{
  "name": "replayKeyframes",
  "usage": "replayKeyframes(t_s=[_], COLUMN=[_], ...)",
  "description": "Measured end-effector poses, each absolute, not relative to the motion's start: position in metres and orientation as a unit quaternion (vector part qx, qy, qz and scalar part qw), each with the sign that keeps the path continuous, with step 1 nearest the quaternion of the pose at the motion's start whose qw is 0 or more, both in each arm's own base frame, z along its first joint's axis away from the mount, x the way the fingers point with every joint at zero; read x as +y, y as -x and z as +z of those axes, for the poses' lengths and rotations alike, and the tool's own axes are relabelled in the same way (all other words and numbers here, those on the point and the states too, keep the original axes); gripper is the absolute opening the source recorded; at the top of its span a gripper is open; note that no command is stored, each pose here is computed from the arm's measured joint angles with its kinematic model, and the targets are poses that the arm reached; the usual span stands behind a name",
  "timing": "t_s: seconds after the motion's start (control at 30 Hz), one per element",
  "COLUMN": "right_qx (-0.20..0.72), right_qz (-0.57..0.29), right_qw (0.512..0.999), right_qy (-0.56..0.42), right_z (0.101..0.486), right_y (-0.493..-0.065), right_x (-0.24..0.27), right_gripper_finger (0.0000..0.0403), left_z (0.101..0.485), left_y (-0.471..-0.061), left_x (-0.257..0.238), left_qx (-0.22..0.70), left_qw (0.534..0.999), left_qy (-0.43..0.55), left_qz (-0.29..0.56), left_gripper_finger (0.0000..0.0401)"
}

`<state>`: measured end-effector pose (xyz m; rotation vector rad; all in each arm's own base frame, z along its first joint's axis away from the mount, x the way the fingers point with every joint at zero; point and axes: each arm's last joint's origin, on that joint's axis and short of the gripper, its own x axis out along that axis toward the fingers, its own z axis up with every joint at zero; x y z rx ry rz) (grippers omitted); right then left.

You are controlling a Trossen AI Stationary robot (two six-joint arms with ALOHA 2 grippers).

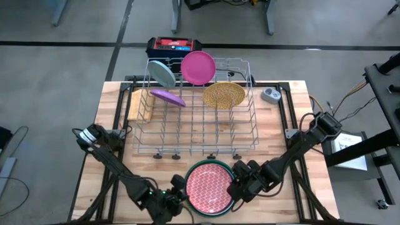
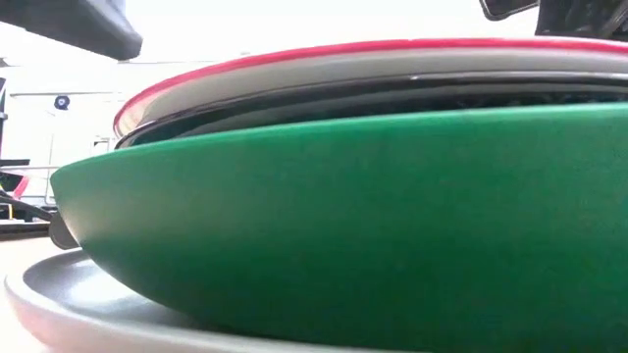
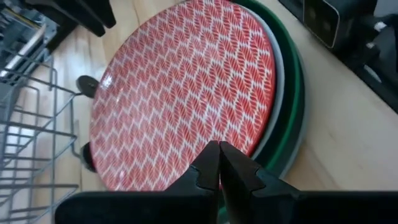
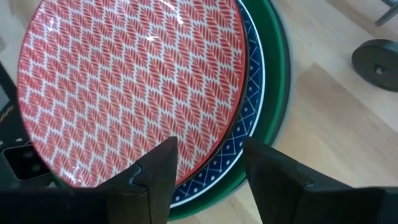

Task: Sort dishes
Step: Put the red plate into the dishwasher rack

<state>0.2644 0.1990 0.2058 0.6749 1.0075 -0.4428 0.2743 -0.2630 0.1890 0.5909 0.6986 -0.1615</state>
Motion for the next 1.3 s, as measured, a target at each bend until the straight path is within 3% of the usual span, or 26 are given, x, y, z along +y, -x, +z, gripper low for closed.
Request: replayKeyframes(t_s=[0.5,1.0,1.3], right_qx=[0.452,0.419,0.372], right_qz=[-0.227,-0.198,-0.191], right_qw=[0.808,0.822,0.837], right_qy=[-0.301,-0.332,-0.354], right_z=[0.193,0.176,0.16], right_y=[-0.271,-0.275,-0.273], right_x=[0.199,0.197,0.193], right_gripper_finger=[0.0181,0.018,0.0135], left_z=[0.15,0.146,0.141], left_y=[-0.296,-0.308,-0.312], left_x=[-0.26,-0.25,-0.25], left_qx=[0.358,0.368,0.36], left_qw=[0.88,0.883,0.887], left_qy=[-0.303,-0.283,-0.28], left_qz=[-0.067,-0.071,-0.068], left_gripper_finger=[0.0,0.0,0.0])
